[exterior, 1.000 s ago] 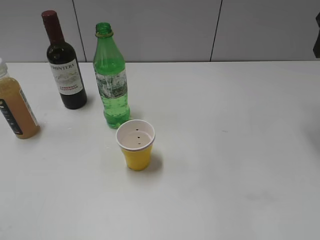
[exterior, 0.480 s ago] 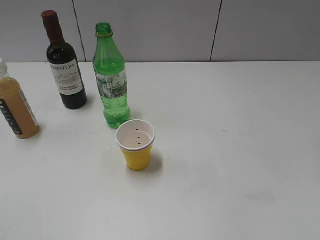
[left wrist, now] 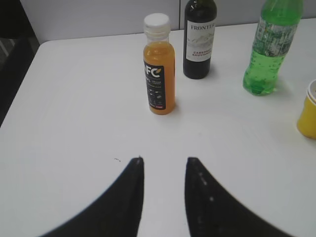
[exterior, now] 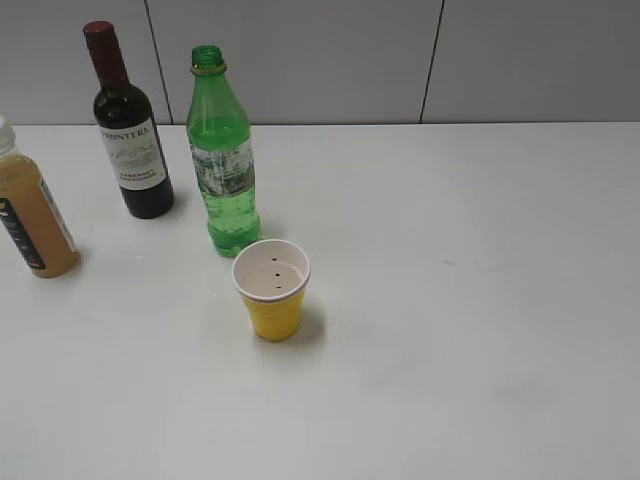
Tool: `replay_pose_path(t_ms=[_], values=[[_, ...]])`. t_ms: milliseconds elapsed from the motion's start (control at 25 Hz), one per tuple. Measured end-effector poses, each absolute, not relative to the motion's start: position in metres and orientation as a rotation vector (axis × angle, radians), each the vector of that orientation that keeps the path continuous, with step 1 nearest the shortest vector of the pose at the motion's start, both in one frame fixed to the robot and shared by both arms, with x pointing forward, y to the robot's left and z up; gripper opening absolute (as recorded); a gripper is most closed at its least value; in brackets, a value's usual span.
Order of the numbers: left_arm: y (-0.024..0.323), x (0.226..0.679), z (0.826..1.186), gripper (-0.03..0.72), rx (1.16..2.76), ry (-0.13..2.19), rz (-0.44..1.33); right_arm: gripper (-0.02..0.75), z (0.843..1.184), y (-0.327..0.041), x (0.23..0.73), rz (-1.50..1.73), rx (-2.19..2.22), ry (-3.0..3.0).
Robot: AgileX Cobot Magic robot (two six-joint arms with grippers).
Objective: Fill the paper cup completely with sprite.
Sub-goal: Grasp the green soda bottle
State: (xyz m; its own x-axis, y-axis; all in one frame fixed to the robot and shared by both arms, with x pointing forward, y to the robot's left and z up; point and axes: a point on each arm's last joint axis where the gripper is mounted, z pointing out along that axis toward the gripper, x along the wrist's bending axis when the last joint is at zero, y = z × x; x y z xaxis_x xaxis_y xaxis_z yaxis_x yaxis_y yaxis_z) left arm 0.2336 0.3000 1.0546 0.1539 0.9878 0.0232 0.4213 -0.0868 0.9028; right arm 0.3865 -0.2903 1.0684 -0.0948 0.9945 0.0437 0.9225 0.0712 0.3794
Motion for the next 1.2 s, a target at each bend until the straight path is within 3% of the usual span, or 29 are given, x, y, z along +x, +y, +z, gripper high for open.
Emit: replay_pose_path(t_ms=[520, 1200], values=[[0.300, 0.234, 1.055, 0.230, 1.635, 1.380, 0.898, 0.581, 1.025, -0.291, 0.306, 0.657, 1.807, 1.969], [0.300, 0.234, 1.055, 0.230, 1.635, 1.380, 0.898, 0.577, 1.038, -0.289, 0.251, 1.038, 1.490, 1.641]])
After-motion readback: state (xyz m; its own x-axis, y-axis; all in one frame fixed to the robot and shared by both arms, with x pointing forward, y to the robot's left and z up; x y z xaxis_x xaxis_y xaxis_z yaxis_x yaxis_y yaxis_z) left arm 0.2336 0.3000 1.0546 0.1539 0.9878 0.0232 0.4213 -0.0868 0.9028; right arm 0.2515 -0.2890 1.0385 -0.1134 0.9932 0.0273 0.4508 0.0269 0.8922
